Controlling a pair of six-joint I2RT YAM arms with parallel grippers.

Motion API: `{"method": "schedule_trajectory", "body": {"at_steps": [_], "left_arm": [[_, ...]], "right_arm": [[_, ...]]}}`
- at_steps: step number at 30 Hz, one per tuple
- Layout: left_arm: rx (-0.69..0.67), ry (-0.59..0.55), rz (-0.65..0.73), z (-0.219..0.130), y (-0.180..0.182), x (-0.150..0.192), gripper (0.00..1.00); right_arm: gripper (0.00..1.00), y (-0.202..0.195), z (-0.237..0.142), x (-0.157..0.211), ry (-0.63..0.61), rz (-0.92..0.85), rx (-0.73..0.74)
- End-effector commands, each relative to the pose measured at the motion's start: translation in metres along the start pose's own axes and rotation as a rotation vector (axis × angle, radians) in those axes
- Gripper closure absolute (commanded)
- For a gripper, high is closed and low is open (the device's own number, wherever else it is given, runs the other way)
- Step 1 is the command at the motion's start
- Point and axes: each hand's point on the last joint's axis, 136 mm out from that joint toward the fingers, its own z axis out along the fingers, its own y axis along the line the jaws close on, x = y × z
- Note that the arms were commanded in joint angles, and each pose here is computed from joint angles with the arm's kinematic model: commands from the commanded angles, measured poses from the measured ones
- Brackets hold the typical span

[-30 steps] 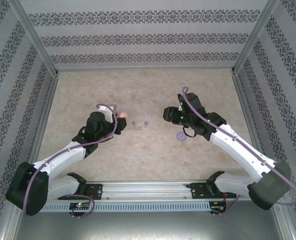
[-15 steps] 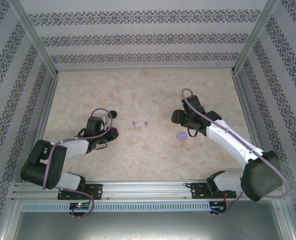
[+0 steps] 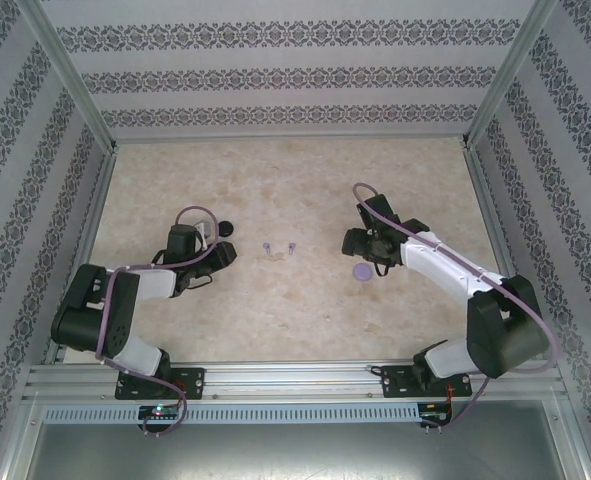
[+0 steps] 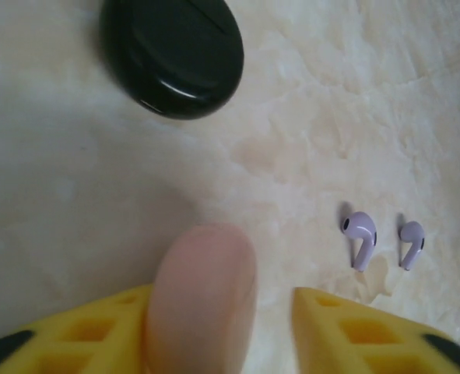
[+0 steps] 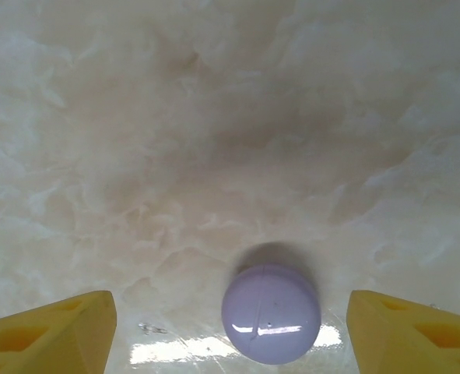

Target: Insert the wireless bluetooth earbuds into the charging case

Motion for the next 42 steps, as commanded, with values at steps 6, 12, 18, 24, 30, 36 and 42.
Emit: {"method": "schedule_trajectory", "body": {"at_steps": [6,12,18,24,30,36,42], "left_arm": [[-0.075,-0.05,0.021,-0.039,0.006,-0.023,0.24],[-0.02,-0.123,0.082,-0.071,-0.027,-0.051,0.09],[0.06,-0.184,0.154,-0.097,-0.069,-0.081,0.0],[0.018,-0.191,0.149,-0.107,-0.08,-0.104,0.0],[0.077,-0.245,0.066,-0.104,-0.087,-0.114,0.0],[0.182,-0.214,0.032,-0.095,-0.101,-0.113,0.0],[0.226,-0.224,-0.015,-0.097,-0.109,-0.118,0.0]], "right_arm": [[0.22,-0.018,0.019,0.006,0.047,-0.021,0.045],[0.21,-0.019,0.033,0.004,0.078,-0.005,0.021],[0.22,-0.013,0.049,0.013,0.129,0.022,-0.011],[0.22,-0.006,0.053,0.026,0.156,0.045,-0.048],[0.23,0.006,0.043,0.044,0.169,0.042,-0.078],[0.24,0.026,0.023,0.063,0.179,0.004,-0.124],[0.23,0.012,-0.008,0.054,0.094,-0.008,-0.06]]}}
